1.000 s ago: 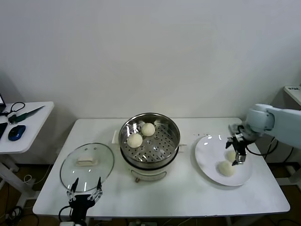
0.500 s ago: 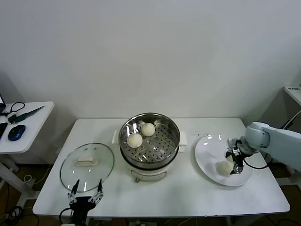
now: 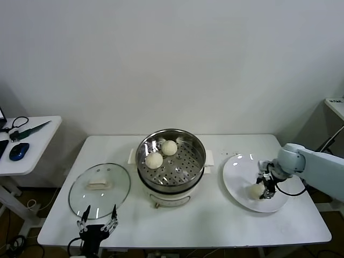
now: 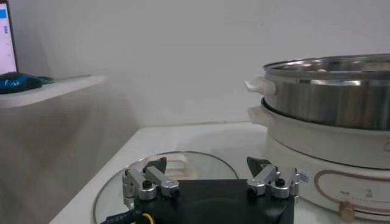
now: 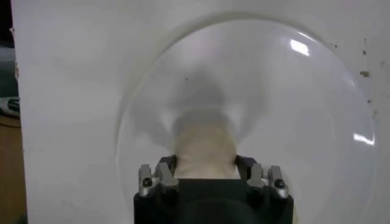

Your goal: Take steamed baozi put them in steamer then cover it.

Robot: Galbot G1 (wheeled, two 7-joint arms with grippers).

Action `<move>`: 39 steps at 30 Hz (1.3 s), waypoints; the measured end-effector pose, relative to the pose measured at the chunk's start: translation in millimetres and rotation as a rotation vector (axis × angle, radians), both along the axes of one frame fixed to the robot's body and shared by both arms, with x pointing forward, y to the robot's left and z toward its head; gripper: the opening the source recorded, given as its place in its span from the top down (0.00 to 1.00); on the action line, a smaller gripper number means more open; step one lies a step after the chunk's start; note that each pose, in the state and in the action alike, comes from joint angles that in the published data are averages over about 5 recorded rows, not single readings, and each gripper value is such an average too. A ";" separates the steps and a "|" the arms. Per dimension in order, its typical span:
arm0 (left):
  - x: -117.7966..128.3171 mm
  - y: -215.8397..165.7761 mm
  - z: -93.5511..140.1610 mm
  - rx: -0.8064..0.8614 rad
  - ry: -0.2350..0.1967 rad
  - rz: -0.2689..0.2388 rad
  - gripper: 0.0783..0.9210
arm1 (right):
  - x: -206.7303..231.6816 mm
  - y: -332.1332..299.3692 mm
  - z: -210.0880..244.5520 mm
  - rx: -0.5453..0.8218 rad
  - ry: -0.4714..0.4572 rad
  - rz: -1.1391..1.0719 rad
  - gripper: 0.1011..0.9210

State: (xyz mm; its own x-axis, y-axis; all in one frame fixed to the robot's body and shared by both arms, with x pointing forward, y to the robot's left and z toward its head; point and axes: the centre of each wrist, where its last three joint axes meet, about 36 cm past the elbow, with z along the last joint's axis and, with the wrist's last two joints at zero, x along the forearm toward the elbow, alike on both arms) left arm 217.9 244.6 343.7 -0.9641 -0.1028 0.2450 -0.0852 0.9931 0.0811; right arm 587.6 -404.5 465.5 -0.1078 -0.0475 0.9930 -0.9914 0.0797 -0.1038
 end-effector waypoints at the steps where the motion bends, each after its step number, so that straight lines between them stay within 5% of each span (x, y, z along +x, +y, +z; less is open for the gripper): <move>1: -0.3 0.0 0.2 0.001 0.000 0.000 0.12 | 2.1 0.5 3.4 0.003 0.000 0.006 0.33; 12: -1.4 -3.0 2.8 0.009 -0.001 -0.013 0.12 | 58.0 39.7 123.8 0.057 -0.077 0.265 0.33; 23: -0.2 -0.3 4.5 0.018 -0.001 -0.012 0.12 | 65.3 181.3 283.9 0.023 -0.205 0.870 0.33; 30: -0.4 0.4 5.2 0.020 -0.001 -0.008 0.12 | 37.5 277.1 291.2 -0.054 -0.198 1.237 0.33; 39: -3.0 1.3 3.4 0.022 0.002 -0.002 0.12 | 20.6 343.2 233.6 -0.101 -0.151 1.491 0.33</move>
State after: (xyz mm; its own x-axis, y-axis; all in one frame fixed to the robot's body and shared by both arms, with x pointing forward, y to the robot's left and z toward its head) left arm 214.8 245.9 347.1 -0.9638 -0.1058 0.2447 -0.0827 0.9912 0.1029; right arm 608.2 -61.3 699.1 -0.1227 -0.1365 0.9830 -0.1335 -0.9792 -0.1526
